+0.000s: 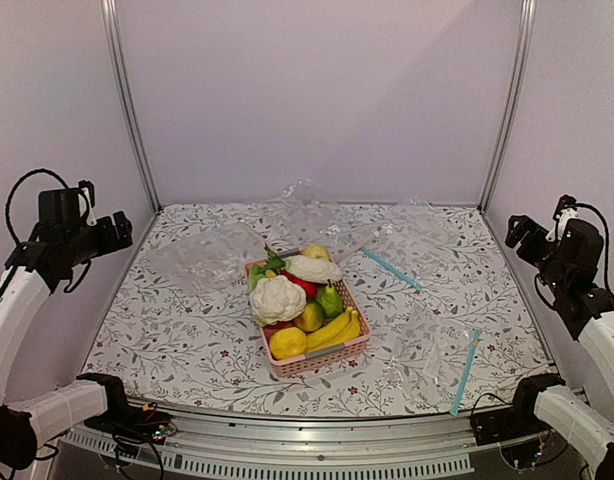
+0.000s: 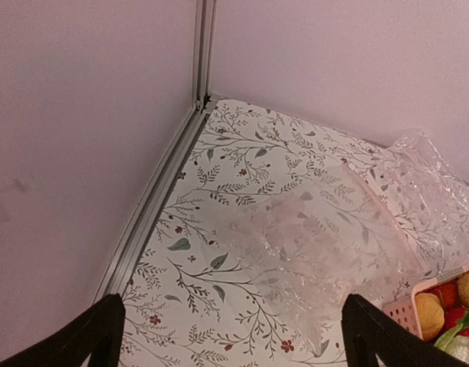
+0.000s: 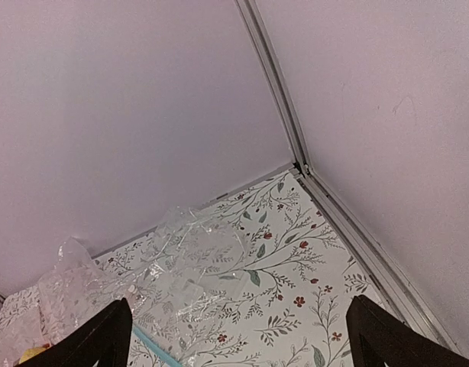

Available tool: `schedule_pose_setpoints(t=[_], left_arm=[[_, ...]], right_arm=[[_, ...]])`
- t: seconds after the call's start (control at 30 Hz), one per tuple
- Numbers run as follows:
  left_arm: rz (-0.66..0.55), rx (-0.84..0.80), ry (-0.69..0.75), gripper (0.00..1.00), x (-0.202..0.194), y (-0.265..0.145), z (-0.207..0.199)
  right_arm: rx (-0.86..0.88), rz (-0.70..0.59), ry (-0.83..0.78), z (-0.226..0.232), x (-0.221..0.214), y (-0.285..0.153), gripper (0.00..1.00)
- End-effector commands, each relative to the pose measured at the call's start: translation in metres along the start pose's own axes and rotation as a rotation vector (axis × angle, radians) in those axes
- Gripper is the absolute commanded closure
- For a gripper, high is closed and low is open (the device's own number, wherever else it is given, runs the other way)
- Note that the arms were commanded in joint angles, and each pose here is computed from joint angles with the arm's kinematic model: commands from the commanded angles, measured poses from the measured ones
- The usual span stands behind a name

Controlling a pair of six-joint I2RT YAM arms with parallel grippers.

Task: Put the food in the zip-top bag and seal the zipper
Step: Pick up the zipper food storage bag from the corner of the board.

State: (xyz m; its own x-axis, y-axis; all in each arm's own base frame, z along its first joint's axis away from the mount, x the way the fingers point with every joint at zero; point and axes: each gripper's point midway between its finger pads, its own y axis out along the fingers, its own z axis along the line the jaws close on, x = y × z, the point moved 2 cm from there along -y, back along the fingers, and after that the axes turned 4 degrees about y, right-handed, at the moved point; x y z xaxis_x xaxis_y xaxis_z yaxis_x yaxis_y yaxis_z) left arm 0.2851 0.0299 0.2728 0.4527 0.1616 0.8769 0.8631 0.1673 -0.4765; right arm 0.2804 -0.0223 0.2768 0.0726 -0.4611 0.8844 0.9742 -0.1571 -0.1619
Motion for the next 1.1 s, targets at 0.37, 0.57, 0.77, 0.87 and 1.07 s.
schedule_pose_setpoints(t=[0.37, 0.57, 0.77, 0.87, 1.07], left_arm=[[-0.052, -0.096, 0.026, 0.00, 0.006, -0.009, -0.014], [-0.102, -0.235, 0.050, 0.00, 0.029, -0.016, -0.037], [-0.155, -0.263, 0.059, 0.00, 0.055, -0.008, -0.045], [-0.099, -0.259, 0.051, 0.00, 0.044, 0.007, -0.045], [-0.034, -0.236, 0.028, 0.00, 0.028, 0.015, -0.042]], right_arm=[[-0.074, 0.242, 0.044, -0.004, -0.027, 0.004, 0.01], [-0.091, 0.502, 0.040, 0.006, -0.066, 0.010, 0.01], [-0.182, 0.749, -0.090, 0.028, -0.129, -0.001, 0.03], [-0.199, 0.844, -0.145, 0.045, -0.166, -0.010, 0.05], [-0.228, 0.932, -0.205, 0.070, -0.217, -0.023, 0.05]])
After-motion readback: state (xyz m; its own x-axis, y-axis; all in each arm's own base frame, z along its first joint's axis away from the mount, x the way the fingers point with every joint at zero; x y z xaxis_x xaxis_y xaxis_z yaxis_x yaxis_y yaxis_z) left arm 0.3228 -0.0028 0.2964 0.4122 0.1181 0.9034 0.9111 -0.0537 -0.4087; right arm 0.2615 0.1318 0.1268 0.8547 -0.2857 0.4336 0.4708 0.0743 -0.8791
